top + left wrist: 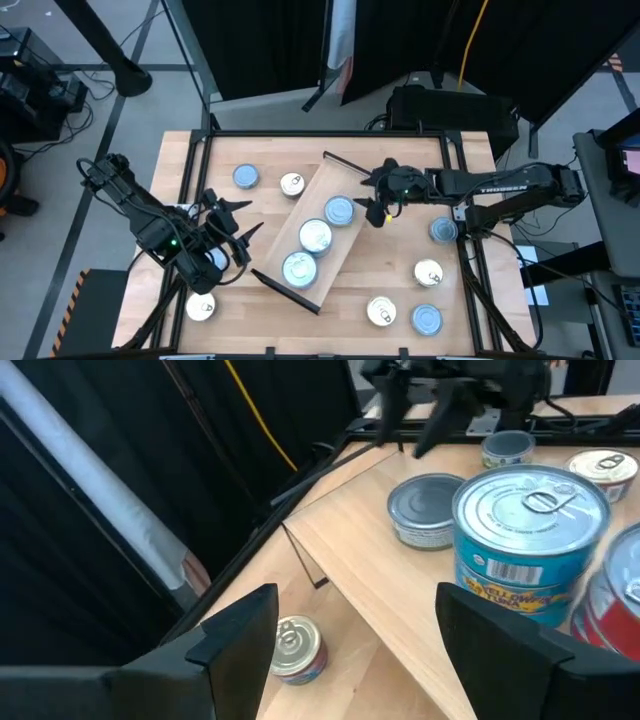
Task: Stack canned seafood by type on shelf
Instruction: Put the green tuna can on the shelf
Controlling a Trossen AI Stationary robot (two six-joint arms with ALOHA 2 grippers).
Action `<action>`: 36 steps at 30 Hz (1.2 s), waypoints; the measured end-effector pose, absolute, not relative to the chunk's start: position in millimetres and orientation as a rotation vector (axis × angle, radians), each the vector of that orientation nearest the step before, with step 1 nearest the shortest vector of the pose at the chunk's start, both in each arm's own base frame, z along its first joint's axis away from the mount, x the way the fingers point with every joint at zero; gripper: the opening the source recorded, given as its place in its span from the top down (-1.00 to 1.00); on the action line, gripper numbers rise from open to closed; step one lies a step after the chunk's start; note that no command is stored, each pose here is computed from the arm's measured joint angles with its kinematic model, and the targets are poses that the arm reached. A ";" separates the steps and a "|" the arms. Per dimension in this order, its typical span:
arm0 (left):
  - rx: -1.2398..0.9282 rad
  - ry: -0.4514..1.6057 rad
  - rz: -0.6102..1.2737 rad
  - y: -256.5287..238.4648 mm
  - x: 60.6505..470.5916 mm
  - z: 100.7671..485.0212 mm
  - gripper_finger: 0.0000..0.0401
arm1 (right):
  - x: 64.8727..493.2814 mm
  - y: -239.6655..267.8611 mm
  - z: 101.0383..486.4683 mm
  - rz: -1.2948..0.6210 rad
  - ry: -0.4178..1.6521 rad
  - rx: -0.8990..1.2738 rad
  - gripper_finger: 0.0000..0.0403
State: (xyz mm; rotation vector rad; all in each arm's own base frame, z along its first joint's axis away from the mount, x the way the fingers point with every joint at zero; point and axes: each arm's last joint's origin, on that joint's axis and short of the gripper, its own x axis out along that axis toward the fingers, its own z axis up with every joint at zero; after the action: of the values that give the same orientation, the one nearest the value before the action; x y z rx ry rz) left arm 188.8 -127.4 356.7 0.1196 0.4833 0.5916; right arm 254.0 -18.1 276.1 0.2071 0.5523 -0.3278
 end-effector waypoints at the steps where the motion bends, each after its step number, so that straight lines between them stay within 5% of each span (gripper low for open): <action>1: 0.120 0.481 0.599 -126.5 189.5 356.6 -0.34 | 253.3 -16.1 274.0 -0.323 0.575 0.202 -0.23; 9: 0.151 0.498 0.687 -112.2 197.8 343.7 -0.34 | 268.6 -2.1 248.4 -0.315 0.689 0.174 0.56; 15: 0.141 0.510 0.703 -107.6 200.4 343.4 -0.34 | 272.0 3.4 246.2 -0.312 0.680 0.157 0.95; 36: 0.181 0.553 0.799 -91.6 201.2 328.6 -0.34 | 276.4 16.2 254.7 -0.264 0.584 0.129 1.00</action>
State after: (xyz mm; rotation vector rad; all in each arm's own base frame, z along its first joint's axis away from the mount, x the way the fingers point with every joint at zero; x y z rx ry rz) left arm 201.2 -91.6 328.6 0.1808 0.5531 0.7995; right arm 276.4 16.2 254.7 0.1286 0.5839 -0.2635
